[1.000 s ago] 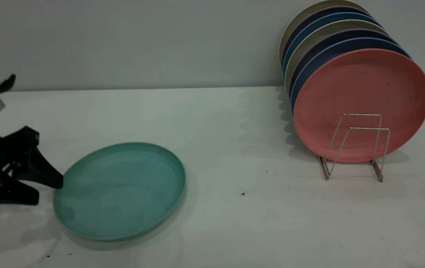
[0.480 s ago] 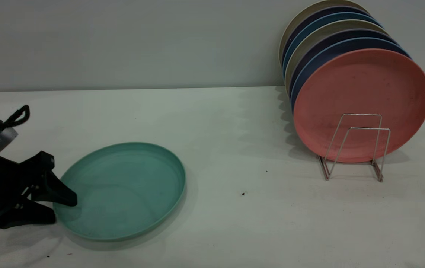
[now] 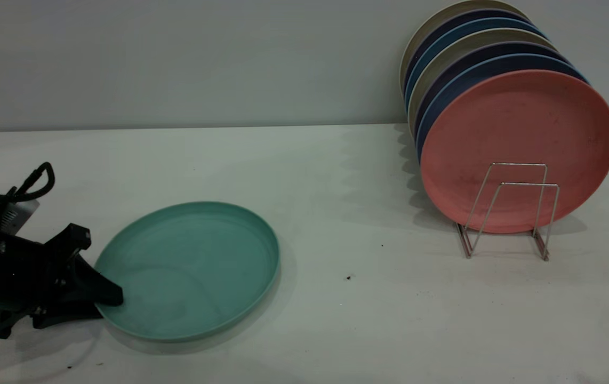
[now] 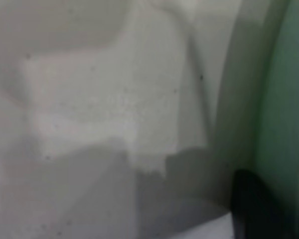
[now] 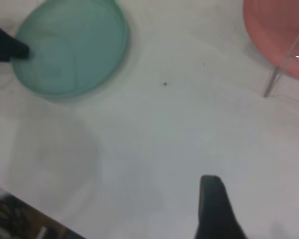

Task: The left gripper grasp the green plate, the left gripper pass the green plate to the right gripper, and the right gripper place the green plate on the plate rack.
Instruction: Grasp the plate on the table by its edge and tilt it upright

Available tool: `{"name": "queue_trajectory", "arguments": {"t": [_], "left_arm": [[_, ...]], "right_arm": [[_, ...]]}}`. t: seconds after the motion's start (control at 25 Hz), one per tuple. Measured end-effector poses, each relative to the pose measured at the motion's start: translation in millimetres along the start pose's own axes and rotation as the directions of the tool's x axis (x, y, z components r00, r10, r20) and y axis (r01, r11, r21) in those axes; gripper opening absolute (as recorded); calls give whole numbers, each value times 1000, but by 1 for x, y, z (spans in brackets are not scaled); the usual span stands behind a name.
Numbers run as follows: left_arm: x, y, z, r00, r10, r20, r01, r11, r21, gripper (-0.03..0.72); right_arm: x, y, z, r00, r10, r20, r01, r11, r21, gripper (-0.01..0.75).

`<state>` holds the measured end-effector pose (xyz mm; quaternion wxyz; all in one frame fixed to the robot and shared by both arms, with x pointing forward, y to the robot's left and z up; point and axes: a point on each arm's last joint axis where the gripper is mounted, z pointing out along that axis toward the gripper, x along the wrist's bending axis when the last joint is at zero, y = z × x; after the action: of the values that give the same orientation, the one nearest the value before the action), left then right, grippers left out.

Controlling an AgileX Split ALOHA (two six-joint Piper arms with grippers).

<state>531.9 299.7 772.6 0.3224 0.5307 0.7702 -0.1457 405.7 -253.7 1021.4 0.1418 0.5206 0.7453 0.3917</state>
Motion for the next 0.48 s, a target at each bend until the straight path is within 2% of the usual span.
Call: {"name": "queue_trajectory", "arguments": {"t": [0.12, 0.16, 0.48], "left_arm": [[1, -1, 1, 1000, 12, -5, -12, 1000, 3, 54], [2, -1, 1, 1000, 20, -4, -20, 1000, 4, 33], [-1, 3, 2, 997, 74, 18, -74, 997, -2, 16]], "right_arm": [[0, 0, 4, 999, 38, -22, -37, 999, 12, 474], [0, 0, 6, 998, 54, -31, -54, 998, 21, 474], [-4, -3, 31, 986, 122, -112, -112, 989, 96, 474]]}}
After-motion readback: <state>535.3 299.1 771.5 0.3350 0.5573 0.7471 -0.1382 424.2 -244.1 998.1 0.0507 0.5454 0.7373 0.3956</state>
